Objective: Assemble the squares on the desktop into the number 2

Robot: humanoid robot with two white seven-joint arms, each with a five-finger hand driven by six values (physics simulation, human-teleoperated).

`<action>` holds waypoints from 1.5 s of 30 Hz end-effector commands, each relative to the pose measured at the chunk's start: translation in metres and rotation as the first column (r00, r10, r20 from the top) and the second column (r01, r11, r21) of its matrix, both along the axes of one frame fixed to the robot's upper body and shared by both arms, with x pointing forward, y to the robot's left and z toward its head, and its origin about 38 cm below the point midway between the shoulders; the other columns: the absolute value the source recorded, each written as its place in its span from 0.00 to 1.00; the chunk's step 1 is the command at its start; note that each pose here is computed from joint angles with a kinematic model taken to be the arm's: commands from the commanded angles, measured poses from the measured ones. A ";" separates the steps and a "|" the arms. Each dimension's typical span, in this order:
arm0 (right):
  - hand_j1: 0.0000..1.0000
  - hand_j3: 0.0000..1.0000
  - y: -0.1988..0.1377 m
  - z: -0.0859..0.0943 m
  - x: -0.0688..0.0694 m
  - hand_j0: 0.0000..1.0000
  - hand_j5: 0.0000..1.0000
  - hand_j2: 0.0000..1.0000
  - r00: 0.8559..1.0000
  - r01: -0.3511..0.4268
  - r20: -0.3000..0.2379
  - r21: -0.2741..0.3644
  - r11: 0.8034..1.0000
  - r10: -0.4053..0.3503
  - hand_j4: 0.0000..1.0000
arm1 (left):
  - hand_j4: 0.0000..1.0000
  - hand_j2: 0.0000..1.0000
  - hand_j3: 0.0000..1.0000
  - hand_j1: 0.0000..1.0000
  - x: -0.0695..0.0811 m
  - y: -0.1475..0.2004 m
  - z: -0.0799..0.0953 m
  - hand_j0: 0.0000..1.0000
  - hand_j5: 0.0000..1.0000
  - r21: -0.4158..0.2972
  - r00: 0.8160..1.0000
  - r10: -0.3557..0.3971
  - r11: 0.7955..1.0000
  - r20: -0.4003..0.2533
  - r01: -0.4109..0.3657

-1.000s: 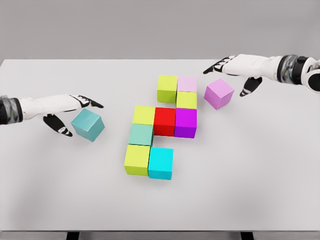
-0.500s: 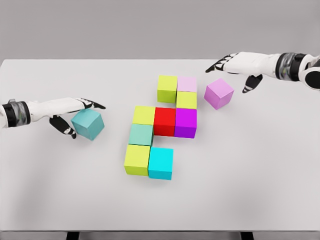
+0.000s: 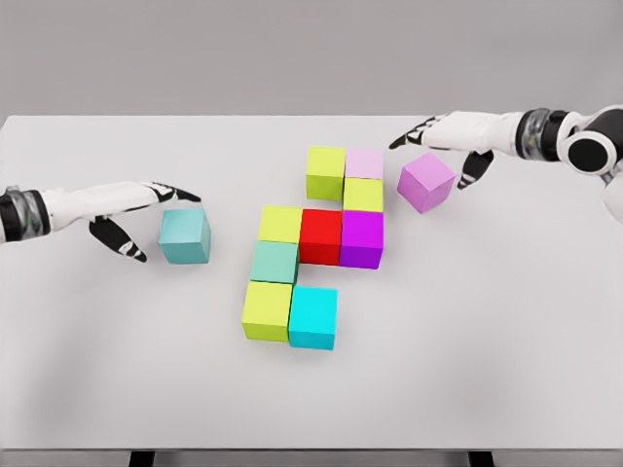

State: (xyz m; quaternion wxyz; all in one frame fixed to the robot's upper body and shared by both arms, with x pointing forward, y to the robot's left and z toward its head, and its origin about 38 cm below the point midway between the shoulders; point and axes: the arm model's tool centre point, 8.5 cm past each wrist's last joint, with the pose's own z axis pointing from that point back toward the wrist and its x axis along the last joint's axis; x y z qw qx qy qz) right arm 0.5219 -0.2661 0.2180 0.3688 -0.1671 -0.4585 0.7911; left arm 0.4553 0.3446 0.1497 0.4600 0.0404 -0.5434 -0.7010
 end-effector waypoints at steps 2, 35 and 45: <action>1.00 1.00 0.001 -0.008 0.002 1.00 1.00 1.00 1.000 0.002 -0.021 0.000 1.000 -0.002 1.00 | 1.00 1.00 1.00 1.00 0.000 0.000 0.005 1.00 1.00 -0.073 1.000 0.014 0.997 -0.008 -0.014; 1.00 1.00 -0.003 -0.026 0.015 1.00 1.00 1.00 0.997 0.033 -0.075 -0.024 0.999 -0.035 1.00 | 0.94 0.94 0.94 0.94 -0.007 -0.015 -0.005 0.94 0.94 -0.106 0.999 -0.020 0.994 -0.030 0.016; 1.00 1.00 0.005 -0.030 0.016 1.00 1.00 1.00 0.996 0.028 -0.083 -0.018 0.999 -0.029 1.00 | 0.65 0.65 0.65 0.65 -0.010 -0.016 -0.011 0.65 0.65 -0.106 0.999 -0.021 0.994 -0.044 0.017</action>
